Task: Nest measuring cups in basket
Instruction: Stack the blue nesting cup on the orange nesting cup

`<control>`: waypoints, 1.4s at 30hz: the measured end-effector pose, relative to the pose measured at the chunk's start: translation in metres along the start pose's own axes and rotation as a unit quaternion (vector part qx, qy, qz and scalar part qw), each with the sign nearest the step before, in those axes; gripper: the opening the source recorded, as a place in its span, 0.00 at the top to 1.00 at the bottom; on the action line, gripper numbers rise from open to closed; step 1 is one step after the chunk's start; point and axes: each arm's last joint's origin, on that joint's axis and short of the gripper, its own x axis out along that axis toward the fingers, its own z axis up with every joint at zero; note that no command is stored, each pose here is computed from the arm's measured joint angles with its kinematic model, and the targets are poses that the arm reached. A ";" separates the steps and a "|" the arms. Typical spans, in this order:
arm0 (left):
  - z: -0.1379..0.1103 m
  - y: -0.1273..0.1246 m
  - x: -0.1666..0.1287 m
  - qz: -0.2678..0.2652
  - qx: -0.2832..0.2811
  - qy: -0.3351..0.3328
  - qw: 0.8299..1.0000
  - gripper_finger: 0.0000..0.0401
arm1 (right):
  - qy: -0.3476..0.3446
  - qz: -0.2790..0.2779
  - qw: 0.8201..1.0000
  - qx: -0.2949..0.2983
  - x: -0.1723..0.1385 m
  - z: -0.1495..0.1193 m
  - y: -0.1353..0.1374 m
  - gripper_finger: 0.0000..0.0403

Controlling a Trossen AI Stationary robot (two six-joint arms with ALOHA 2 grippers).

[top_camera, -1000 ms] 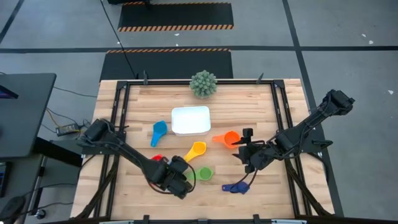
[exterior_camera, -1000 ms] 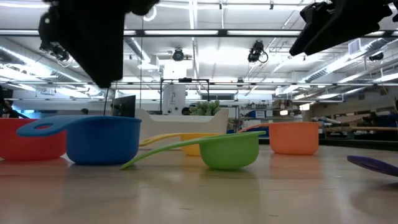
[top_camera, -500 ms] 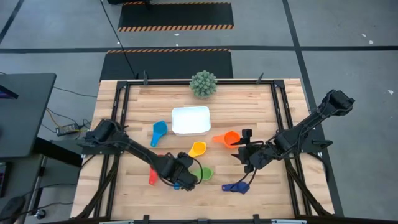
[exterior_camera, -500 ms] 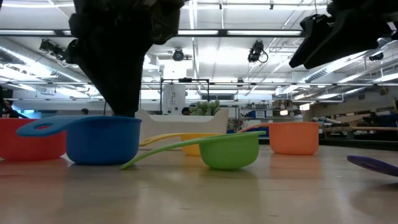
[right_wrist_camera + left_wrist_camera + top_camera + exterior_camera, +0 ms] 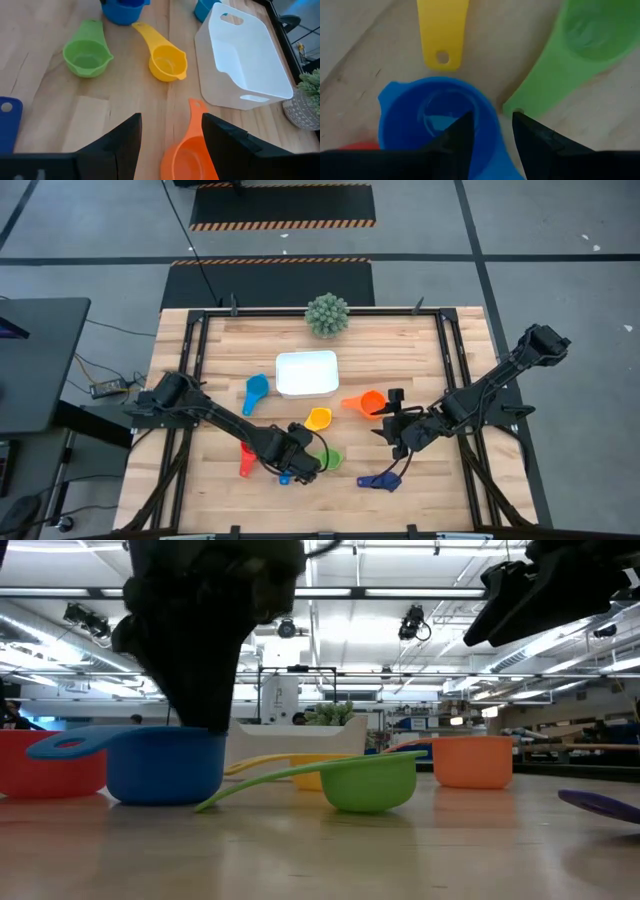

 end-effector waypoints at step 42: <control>-0.016 -0.005 0.008 -0.017 0.249 0.053 0.967 0.97 | -0.006 0.014 1.000 -0.003 0.000 0.002 0.001 0.47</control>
